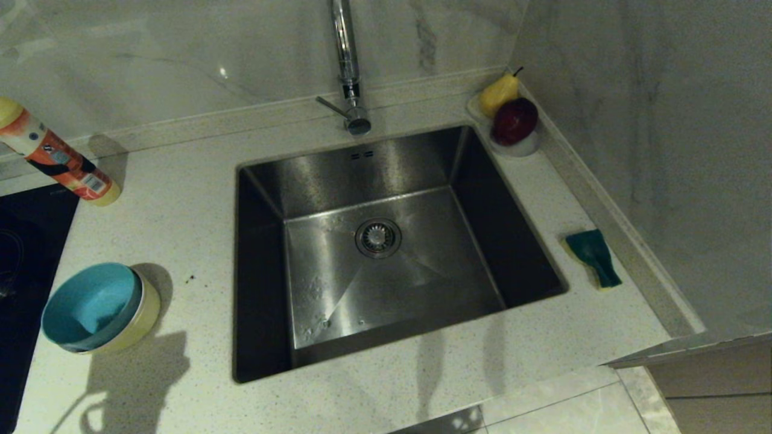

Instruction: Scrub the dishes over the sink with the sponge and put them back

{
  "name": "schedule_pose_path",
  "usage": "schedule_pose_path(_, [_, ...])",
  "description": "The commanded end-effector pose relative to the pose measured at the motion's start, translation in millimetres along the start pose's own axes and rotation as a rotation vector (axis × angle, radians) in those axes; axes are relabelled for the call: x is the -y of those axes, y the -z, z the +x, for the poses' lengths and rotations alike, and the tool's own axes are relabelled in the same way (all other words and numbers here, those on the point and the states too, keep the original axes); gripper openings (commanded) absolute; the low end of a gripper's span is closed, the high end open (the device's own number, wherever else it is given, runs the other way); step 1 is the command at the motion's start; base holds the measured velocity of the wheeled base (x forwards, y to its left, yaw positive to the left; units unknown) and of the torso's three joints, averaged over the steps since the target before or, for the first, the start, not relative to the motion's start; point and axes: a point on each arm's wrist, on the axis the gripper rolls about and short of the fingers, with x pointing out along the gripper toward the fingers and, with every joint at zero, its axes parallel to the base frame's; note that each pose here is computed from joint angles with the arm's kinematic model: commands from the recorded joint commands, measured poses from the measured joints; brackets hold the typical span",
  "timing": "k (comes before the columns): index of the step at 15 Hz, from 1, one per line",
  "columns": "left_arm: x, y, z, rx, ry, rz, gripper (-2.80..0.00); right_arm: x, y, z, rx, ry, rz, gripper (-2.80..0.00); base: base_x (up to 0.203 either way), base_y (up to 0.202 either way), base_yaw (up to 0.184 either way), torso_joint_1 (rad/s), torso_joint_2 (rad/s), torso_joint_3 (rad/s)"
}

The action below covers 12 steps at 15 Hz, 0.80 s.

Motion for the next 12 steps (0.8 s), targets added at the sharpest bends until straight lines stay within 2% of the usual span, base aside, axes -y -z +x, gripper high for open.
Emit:
schedule_pose_path(1, [-3.6, 50.3, -2.2, -0.019, -0.025, -0.006, -2.80, 0.0, 0.0, 0.1, -0.001, -0.001, 0.000, -2.80, 0.000, 0.000, 0.000, 0.000, 0.00, 0.000])
schedule_pose_path(3, [-3.3, 81.6, 10.0, -0.046, -0.013, 0.004, -2.80, 0.0, 0.0, 0.1, -0.001, -0.001, 0.000, -2.80, 0.000, 0.000, 0.000, 0.000, 0.00, 0.000])
schedule_pose_path(5, [-2.3, 91.1, 11.9, -0.063, 0.069, 0.027, -2.80, 0.0, 0.0, 0.1, -0.001, -0.001, 0.000, -2.80, 0.000, 0.000, 0.000, 0.000, 0.00, 0.000])
schedule_pose_path(8, [-5.0, 128.5, 7.8, -0.152, 0.126, 0.060, -2.80, 0.0, 0.0, 0.1, -0.001, -0.001, 0.000, -2.80, 0.000, 0.000, 0.000, 0.000, 0.00, 0.000])
schedule_pose_path(10, [-7.6, 145.0, 1.1, -0.139, 0.159, 0.070, -2.80, 0.0, 0.0, 0.1, -0.001, -0.001, 0.000, -2.80, 0.000, 0.000, 0.000, 0.000, 0.00, 0.000])
schedule_pose_path(12, [-9.6, 154.0, -7.5, -0.096, 0.202, 0.106, -2.80, 0.0, 0.0, 0.1, -0.001, -0.001, 0.000, -2.80, 0.000, 0.000, 0.000, 0.000, 0.00, 0.000])
